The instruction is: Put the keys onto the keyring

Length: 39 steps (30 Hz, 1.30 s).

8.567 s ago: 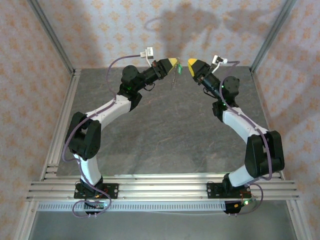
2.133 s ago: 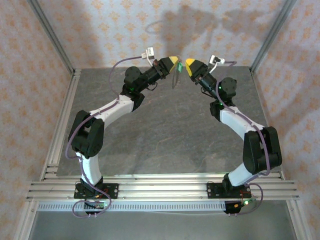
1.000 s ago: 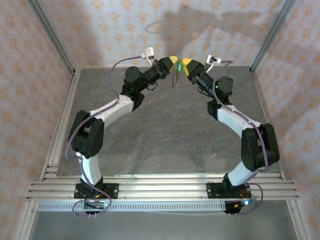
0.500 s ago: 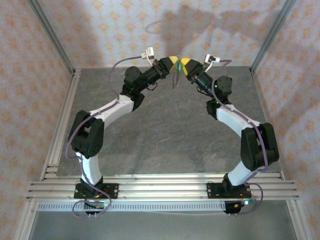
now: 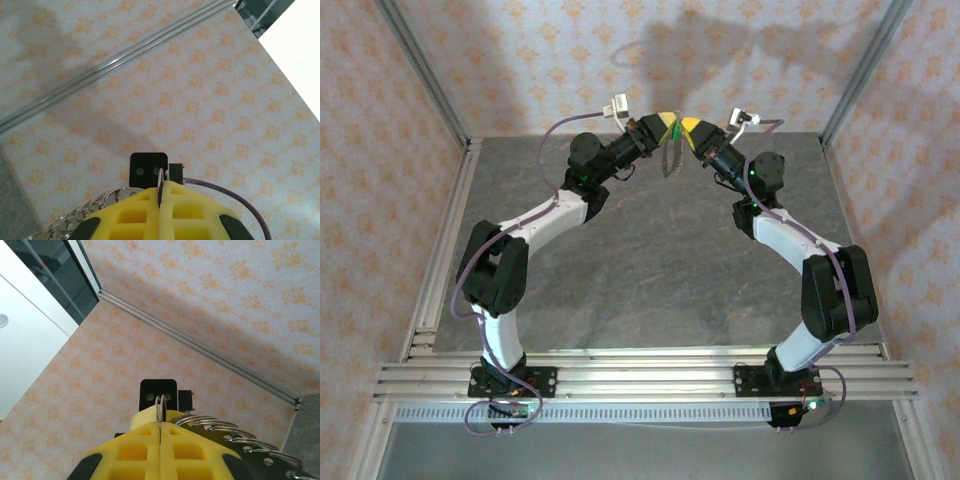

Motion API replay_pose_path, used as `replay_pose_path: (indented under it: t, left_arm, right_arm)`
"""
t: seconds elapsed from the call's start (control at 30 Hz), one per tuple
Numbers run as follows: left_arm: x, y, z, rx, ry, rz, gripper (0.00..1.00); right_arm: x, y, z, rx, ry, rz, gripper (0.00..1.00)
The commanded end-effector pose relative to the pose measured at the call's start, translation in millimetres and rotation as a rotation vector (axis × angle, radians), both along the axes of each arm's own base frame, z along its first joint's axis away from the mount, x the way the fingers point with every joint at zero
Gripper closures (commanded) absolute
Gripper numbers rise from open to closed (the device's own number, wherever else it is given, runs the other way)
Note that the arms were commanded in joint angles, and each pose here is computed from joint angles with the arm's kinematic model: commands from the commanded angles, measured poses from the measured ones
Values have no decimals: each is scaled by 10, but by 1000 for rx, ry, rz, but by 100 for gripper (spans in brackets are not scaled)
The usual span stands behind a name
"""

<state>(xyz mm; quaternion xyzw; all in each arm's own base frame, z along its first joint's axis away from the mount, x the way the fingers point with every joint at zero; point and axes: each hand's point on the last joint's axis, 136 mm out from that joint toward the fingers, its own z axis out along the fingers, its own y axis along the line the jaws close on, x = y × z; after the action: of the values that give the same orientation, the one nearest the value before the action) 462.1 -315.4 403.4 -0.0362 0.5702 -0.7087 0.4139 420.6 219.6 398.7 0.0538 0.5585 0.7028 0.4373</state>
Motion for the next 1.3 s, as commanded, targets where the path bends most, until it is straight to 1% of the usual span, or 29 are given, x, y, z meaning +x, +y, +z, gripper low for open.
replay_pose_path:
  t: [0.0,0.2,0.63,0.87,1.27]
  left_arm:
    - [-60,-26,222,-36,-63,-6,100]
    - [-63,-24,233,-39,-63,-7,100]
    - [-69,-50,232,-39,-63,-12,100]
    - [-74,-75,232,-39,-65,-16,100]
    - [-50,-108,198,-38,-60,-17,100]
  right_arm:
    - [-182,20,139,-4,-73,24,100]
    - [-215,42,38,-20,-50,36,100]
    - [-262,248,-82,-54,-25,86,100]
    - [-188,300,-186,-97,23,97,100]
    - [-292,422,-332,-176,47,171,100]
